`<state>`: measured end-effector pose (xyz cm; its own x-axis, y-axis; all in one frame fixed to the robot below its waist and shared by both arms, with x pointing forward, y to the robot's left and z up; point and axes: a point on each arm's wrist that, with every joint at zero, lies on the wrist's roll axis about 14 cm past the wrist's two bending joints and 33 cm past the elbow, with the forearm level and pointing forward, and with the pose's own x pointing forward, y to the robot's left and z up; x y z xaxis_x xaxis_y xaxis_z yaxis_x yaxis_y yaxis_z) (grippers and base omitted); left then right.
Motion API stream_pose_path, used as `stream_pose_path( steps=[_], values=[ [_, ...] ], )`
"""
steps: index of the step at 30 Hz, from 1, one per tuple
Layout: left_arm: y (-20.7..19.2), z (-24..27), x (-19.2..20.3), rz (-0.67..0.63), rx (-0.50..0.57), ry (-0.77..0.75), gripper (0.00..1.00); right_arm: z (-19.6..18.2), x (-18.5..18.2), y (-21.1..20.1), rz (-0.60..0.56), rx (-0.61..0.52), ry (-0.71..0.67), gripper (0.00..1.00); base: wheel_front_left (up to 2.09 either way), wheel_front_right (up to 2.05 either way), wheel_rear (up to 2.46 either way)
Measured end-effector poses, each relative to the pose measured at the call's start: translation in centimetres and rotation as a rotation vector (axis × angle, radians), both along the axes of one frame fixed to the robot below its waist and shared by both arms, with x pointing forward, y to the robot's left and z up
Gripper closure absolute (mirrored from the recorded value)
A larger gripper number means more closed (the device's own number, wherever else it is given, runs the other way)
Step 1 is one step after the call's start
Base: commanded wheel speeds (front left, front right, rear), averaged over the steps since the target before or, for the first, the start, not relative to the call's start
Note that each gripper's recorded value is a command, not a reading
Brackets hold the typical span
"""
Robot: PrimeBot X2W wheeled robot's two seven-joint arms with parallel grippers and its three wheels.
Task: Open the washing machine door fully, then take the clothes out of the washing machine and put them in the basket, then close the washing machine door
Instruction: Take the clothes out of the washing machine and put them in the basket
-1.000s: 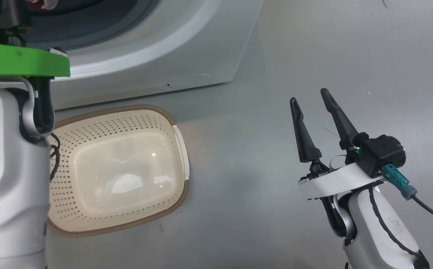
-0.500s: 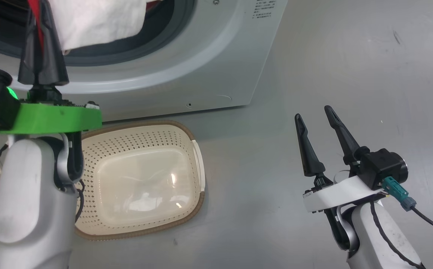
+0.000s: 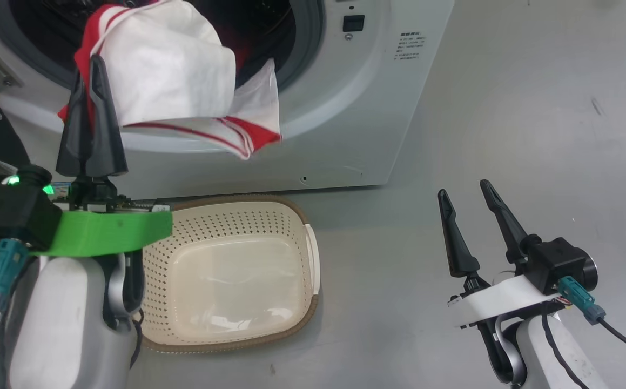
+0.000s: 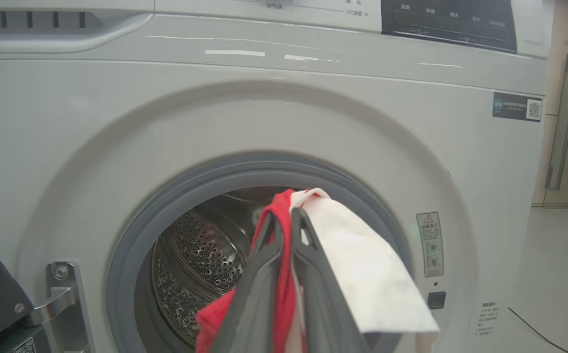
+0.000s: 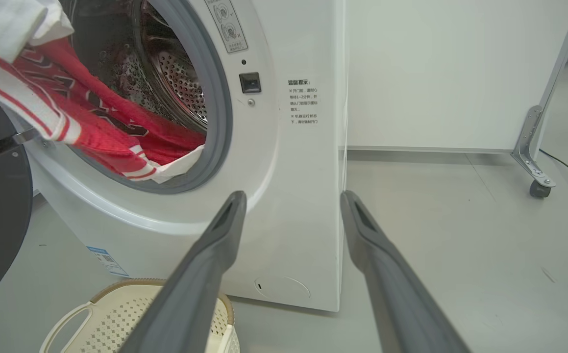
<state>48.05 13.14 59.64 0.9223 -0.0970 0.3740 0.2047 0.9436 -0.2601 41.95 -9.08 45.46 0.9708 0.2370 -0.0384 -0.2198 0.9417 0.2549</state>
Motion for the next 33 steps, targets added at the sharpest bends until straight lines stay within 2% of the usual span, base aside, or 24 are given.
stream_pose_path(
  steps=[4, 13, 33],
  values=[
    [-0.1, 0.2, -1.6, -0.002, -0.006, -0.002, 1.0, 0.1, -0.3, 0.7, 0.022, 0.0, -0.001, 0.0, 0.0, 0.0, 0.0],
    [0.1, -4.1, -4.4, 0.014, -0.006, 0.138, 1.0, 0.6, -0.4, 2.3, 0.075, 0.008, -0.019, 0.0, 0.0, 0.0, 0.0],
    [-3.8, -21.6, -8.6, -0.13, 0.001, 0.741, 1.0, -1.7, -0.3, 2.4, 0.088, 0.017, 0.04, 0.0, 0.0, 0.0, 0.0]
  ],
)
